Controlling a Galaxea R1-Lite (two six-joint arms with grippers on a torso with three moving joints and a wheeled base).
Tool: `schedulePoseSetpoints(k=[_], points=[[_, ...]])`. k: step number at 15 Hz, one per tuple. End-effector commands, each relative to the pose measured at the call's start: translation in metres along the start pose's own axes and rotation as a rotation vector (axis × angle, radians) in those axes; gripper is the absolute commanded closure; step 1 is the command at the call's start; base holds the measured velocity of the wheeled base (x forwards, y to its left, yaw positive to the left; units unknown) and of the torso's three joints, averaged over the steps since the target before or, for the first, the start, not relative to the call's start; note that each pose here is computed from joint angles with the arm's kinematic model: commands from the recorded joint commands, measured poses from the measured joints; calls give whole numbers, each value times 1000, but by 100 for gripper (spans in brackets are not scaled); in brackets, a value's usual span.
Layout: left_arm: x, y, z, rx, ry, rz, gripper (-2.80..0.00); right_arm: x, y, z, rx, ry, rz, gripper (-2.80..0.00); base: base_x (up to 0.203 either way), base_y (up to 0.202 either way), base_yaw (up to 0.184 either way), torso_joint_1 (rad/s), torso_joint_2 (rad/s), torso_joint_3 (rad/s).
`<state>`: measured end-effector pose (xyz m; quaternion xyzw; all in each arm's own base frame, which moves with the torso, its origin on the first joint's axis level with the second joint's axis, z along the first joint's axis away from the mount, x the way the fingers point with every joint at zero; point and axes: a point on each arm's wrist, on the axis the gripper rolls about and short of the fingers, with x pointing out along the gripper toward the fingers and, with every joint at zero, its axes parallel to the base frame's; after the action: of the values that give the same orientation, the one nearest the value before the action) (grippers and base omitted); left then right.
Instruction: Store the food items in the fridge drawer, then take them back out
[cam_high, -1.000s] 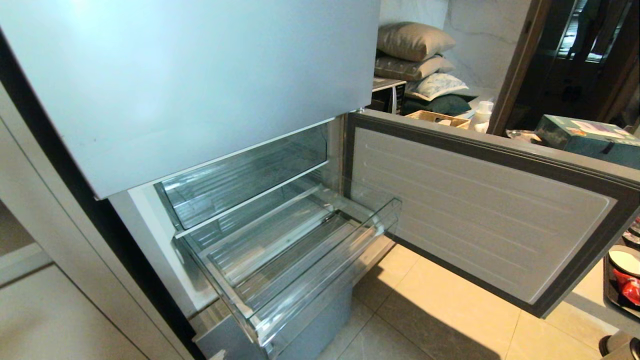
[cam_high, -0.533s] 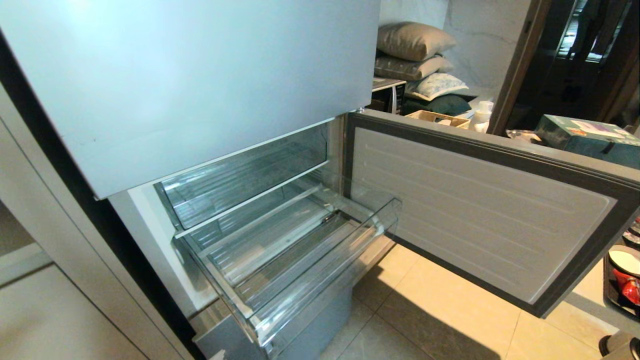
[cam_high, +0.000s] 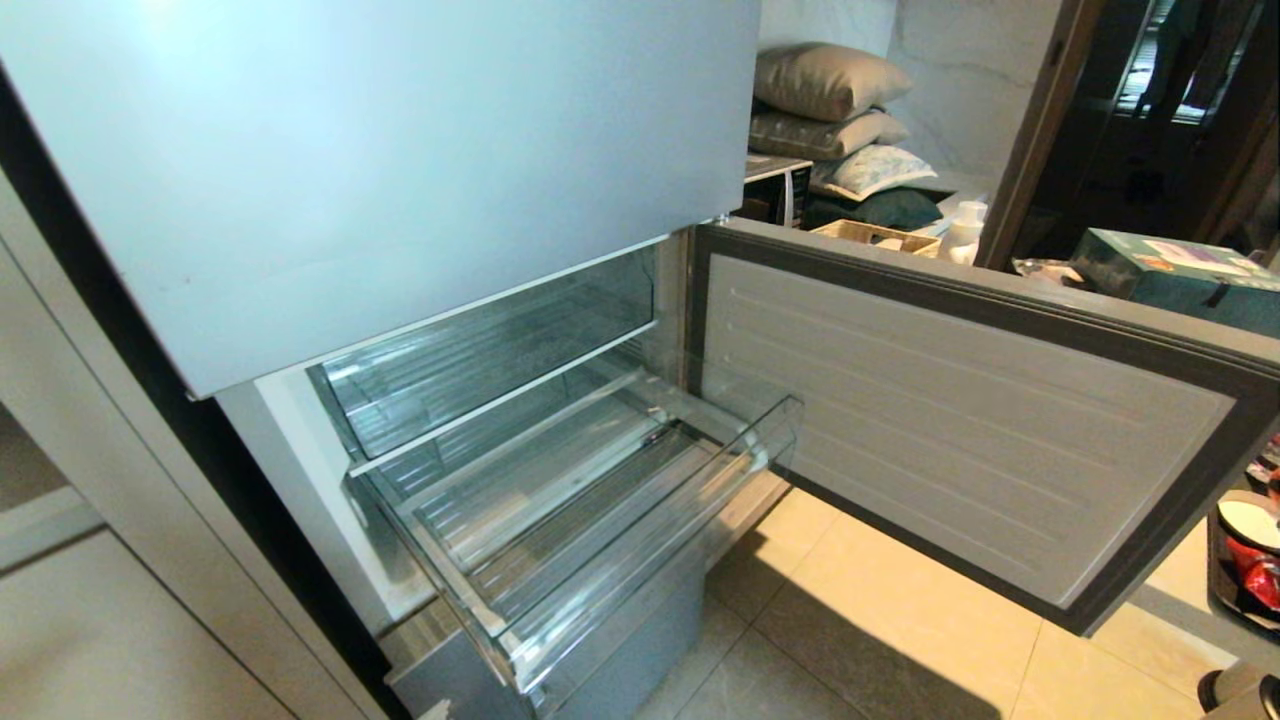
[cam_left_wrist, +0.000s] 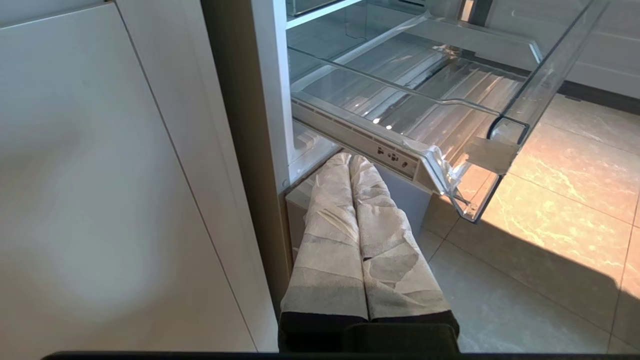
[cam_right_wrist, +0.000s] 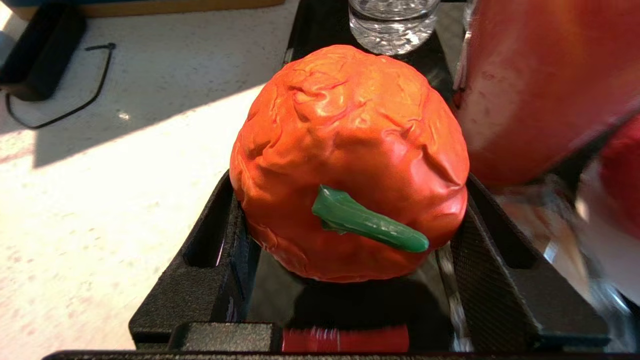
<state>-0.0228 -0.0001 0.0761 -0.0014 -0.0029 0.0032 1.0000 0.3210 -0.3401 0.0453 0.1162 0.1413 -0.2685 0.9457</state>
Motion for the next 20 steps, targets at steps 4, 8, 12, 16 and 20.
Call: schedulePoseSetpoints(k=[4,8,12,16,20], points=[[0,0,0,0,1,0,0,19,8,-17,-4,16,82,0,0,0,0,0,0,0],[0,0,0,0,1,1,0,28,7,-20,-4,8,77,0,0,0,0,0,0,0],[0,0,0,0,1,0,0,29,6,-23,-6,15,77,-280,0,0,0,0,0,0],[0,0,0,0,1,1,0,28,6,-22,-3,17,75,-280,0,0,0,0,0,0],[0,0,0,0,1,1,0,12,11,-6,-7,2,76,-280,0,0,0,0,0,0]])
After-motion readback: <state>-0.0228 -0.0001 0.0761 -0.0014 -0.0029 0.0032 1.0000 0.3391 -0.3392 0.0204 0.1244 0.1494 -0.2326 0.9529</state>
